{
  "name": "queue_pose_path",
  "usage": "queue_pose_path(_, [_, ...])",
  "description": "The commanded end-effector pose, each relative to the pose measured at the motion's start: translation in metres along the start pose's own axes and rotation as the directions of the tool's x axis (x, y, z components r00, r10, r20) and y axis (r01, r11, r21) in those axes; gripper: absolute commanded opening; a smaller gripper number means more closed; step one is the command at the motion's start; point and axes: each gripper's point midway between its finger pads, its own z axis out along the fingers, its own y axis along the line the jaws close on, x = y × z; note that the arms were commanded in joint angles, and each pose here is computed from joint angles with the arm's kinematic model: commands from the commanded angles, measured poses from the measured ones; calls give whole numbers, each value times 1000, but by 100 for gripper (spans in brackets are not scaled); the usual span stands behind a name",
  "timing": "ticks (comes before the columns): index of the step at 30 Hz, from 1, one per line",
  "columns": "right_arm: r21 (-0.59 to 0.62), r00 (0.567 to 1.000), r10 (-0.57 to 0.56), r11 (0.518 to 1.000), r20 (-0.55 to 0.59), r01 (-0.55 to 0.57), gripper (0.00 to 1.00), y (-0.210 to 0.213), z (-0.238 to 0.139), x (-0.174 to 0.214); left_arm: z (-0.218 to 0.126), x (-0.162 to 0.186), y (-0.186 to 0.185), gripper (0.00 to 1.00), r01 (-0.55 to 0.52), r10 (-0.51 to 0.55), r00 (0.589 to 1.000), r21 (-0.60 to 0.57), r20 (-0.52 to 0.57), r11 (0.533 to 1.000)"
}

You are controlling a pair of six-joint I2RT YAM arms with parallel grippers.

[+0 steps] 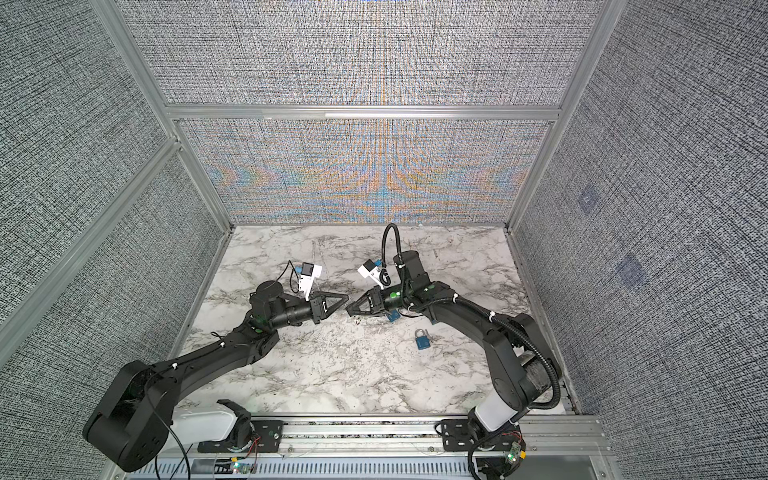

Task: Lock with the key

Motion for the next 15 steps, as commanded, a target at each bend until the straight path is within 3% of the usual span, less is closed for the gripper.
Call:
queue_pose_path(1, [-73, 973, -198, 975, 120, 208, 0, 36, -5, -36, -1, 43, -16, 0, 32, -13, 982, 98, -191, 995])
queue_pose_path(15, [-70, 963, -218, 970, 156, 231, 0, 44, -11, -47, -2, 52, -35, 0, 33, 2, 977, 161, -214, 986])
